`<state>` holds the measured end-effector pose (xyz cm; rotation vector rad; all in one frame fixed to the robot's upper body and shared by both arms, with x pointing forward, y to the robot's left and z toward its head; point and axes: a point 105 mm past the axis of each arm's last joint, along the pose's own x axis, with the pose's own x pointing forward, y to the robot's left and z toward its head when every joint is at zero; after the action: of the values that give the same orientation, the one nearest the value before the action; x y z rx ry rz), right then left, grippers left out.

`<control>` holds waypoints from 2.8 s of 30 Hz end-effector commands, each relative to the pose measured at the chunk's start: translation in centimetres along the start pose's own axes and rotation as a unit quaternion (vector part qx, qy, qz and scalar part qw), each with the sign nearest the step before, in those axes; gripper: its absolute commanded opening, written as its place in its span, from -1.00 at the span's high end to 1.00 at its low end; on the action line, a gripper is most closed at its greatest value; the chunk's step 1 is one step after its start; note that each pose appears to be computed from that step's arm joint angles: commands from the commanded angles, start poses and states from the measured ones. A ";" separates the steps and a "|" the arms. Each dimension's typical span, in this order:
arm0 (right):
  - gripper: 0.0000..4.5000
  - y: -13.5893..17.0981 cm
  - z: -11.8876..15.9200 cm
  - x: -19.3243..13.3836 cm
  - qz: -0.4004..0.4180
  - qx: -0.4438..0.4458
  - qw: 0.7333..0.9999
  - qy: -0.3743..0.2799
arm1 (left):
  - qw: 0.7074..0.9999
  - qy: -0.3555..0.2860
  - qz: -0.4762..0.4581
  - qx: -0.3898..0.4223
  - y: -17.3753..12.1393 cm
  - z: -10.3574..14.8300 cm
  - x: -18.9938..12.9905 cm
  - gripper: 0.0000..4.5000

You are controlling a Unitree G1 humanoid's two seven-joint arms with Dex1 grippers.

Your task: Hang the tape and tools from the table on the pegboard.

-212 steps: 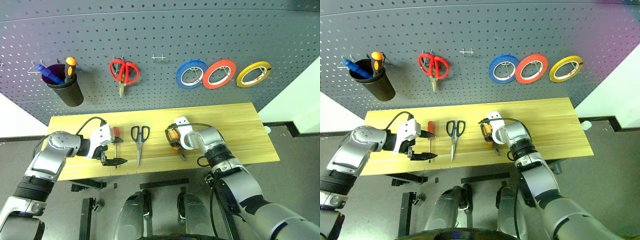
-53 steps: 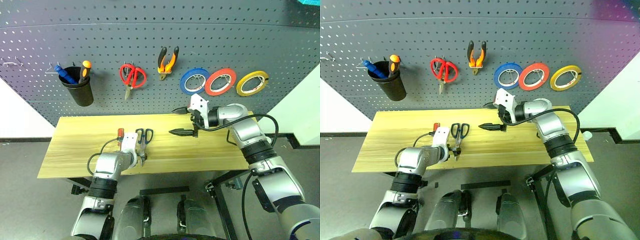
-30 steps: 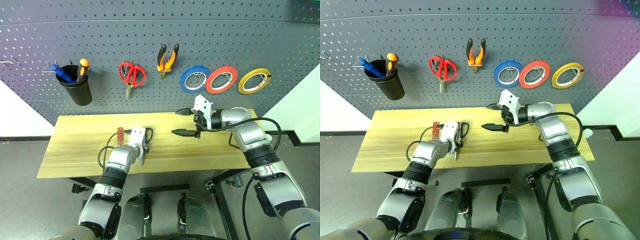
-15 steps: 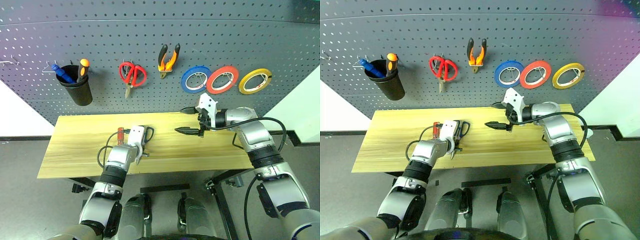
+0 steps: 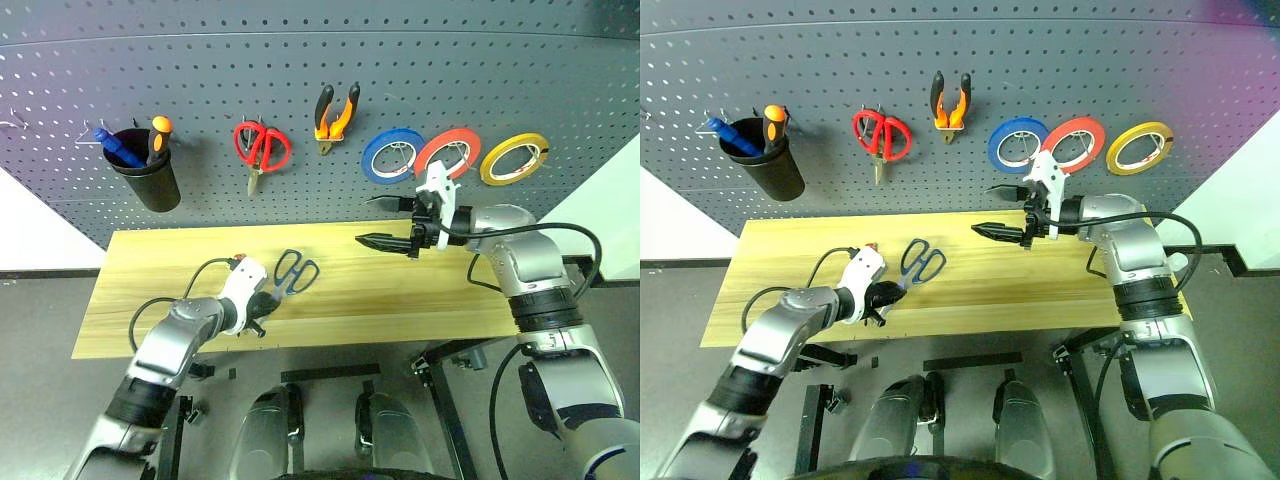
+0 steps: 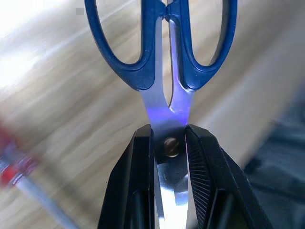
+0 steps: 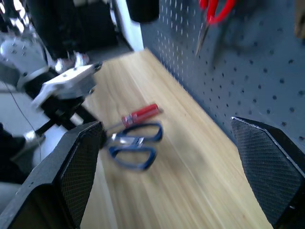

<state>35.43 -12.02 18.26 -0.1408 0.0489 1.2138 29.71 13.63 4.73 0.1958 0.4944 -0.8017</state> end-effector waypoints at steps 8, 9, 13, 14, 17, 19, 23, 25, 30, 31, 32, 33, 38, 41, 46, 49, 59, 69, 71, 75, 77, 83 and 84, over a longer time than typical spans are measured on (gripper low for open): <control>-1.00 0.6 10.8 -2.4 -0.018 -0.039 0.984 -0.175 | 0.927 -0.324 0.025 0.188 0.6 11.6 -7.6 0.72; -1.00 0.6 11.2 -2.5 -0.019 -0.035 0.982 -0.185 | 0.921 -0.336 0.029 0.196 0.6 12.0 -7.9 0.72; -1.00 0.5 11.4 -2.7 -0.021 -0.035 0.982 -0.183 | 0.916 -0.350 0.075 0.181 1.7 12.8 -8.0 0.72; -1.00 0.5 11.3 -2.7 -0.019 -0.035 0.983 -0.179 | 0.915 -0.352 0.085 0.178 2.0 12.9 -8.0 0.72; -1.00 0.7 10.8 -2.8 -0.012 -0.037 0.986 -0.165 | 0.915 -0.358 0.103 0.155 2.5 12.9 -8.0 0.72; -1.00 0.8 10.6 -2.7 -0.007 -0.037 0.987 -0.156 | 0.917 -0.348 0.129 0.146 3.3 12.4 -7.9 0.72; -1.00 0.7 10.3 -2.7 -0.008 -0.041 0.989 -0.145 | 0.920 -0.338 0.159 0.120 4.3 11.3 -7.2 0.72; -1.00 0.7 10.3 -2.6 -0.011 -0.047 0.989 -0.139 | 0.920 -0.329 0.180 0.111 5.0 10.8 -6.6 0.72; -1.00 0.7 10.2 -2.7 -0.016 -0.054 0.990 -0.132 | 0.926 -0.314 0.184 0.098 4.9 9.7 -5.4 0.72; -1.00 0.7 10.2 -2.8 -0.017 -0.054 0.990 -0.131 | 0.927 -0.311 0.184 0.101 4.9 9.6 -5.2 0.72; -1.00 0.6 10.2 -2.8 -0.018 -0.054 0.990 -0.131 | 0.926 -0.312 0.186 0.104 4.9 9.7 -5.1 0.72; -1.00 0.6 10.2 -2.8 -0.019 -0.055 0.990 -0.131 | 0.925 -0.313 0.185 0.109 5.0 9.8 -5.0 0.72; -1.00 0.8 10.1 -2.9 -0.022 -0.054 0.990 -0.131 | 0.921 -0.319 0.180 0.132 5.2 10.1 -4.6 0.72; -1.00 0.8 10.0 -2.9 -0.024 -0.053 0.990 -0.131 | 0.919 -0.323 0.181 0.137 5.7 10.0 -4.2 0.72; -1.00 0.8 10.0 -3.0 -0.029 -0.054 0.990 -0.130 | 0.912 -0.339 0.176 0.150 6.0 10.6 -4.1 0.72; -1.00 0.8 9.9 -3.1 -0.031 -0.054 0.990 -0.130 | 0.914 -0.333 0.173 0.155 6.0 10.5 -3.8 0.72; -1.00 0.8 9.8 -3.2 -0.035 -0.053 0.990 -0.130 | 0.917 -0.313 0.164 0.184 5.7 12.0 -2.5 0.72; -1.00 0.7 9.8 -3.3 -0.043 -0.054 0.989 -0.129 | 0.918 -0.299 0.219 0.142 7.6 14.7 -1.8 0.72; -1.00 0.8 9.8 -3.3 -0.044 -0.055 0.989 -0.129 | 0.920 -0.299 0.218 0.125 7.4 14.9 -1.8 0.57; -1.00 0.7 9.7 -3.4 -0.047 -0.055 0.989 -0.128 | 0.918 -0.298 0.229 0.127 7.2 14.7 -2.4 -0.01; -1.00 0.8 9.7 -3.5 -0.048 -0.054 0.989 -0.128 | 0.918 -0.298 0.229 0.129 7.2 14.3 -3.1 -0.31; -1.00 1.8 8.0 -3.0 -0.032 -0.025 0.994 -0.105 | 0.931 -0.284 0.206 0.097 6.4 11.1 -6.0 -0.31; -1.00 2.0 7.3 -2.7 -0.027 -0.016 0.995 -0.097 | 0.936 -0.276 0.204 0.081 6.4 10.3 -6.3 -0.31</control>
<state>33.06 -13.22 25.20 -0.0326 -0.1287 1.1467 35.08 17.77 15.52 0.2333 -0.1231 -0.4560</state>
